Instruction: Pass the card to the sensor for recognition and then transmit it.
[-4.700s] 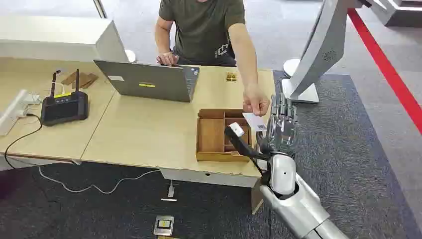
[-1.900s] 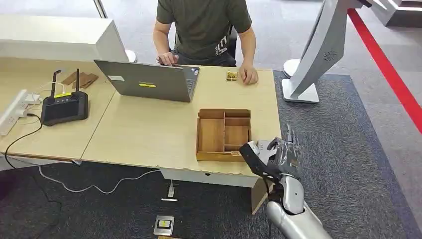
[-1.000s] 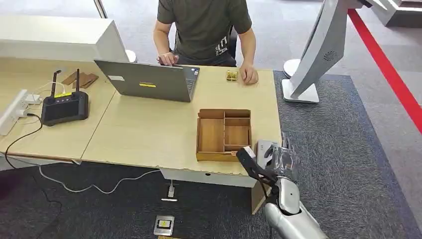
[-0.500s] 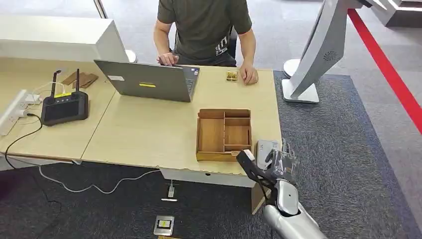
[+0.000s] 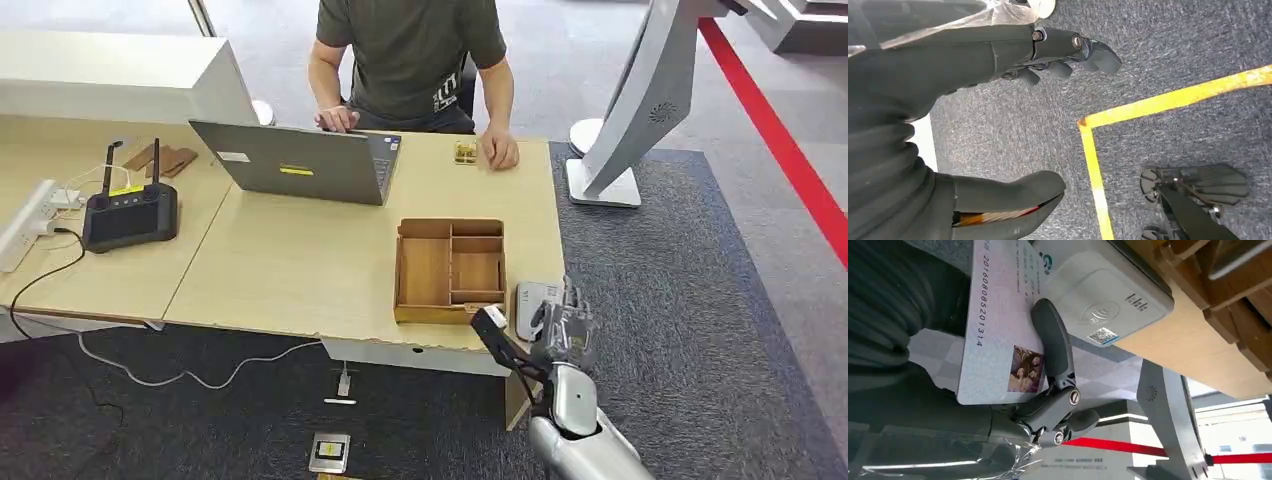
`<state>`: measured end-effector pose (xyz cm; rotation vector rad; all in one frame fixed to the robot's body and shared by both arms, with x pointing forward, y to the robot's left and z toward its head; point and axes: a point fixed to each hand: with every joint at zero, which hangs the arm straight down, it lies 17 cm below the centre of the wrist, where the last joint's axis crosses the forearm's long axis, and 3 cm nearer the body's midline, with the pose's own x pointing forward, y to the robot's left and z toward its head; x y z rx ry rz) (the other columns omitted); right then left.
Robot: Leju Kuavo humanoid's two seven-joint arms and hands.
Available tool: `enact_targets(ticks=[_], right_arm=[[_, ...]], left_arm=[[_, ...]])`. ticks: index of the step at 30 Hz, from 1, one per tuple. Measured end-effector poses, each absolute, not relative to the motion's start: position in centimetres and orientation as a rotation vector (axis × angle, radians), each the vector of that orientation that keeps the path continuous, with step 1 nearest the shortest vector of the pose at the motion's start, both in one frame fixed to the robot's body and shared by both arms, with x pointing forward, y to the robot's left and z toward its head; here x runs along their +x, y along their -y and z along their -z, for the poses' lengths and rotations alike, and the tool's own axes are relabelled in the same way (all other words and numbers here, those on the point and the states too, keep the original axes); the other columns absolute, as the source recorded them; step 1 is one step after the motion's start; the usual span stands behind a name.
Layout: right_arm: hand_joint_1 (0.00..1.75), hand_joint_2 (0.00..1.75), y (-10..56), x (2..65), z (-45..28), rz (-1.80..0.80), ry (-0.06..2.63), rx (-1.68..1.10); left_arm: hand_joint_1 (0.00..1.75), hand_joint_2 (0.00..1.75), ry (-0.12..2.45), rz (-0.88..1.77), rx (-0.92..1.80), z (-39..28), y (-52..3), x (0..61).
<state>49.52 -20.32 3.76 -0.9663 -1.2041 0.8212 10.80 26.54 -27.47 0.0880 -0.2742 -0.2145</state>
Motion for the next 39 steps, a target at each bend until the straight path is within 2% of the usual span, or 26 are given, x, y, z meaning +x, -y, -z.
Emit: enact_targets(ticks=[12, 15, 26, 39], right_arm=[[1.75, 1.75, 22.6, 51.3, -13.6, -0.682, 1.382, -1.142], [1.75, 1.75, 22.7, 52.5, -15.9, -0.722, 1.377, -1.172], [1.75, 1.75, 17.2, 56.0, -22.8, -0.979, 1.376, -1.287], [1.75, 1.75, 10.7, 55.7, -23.4, -1.005, 1.45, -1.189]], left_arm=[[0.0, 1.75, 0.27, 0.218, 0.086, 27.5, -26.5, 10.5], [0.0, 1.75, 0.272, 0.225, 0.077, 27.5, -26.3, 10.7], [0.0, 1.75, 0.302, 0.275, 0.045, 27.0, -25.1, 12.8], [0.0, 1.75, 0.307, 0.28, 0.032, 26.9, -24.7, 12.7]])
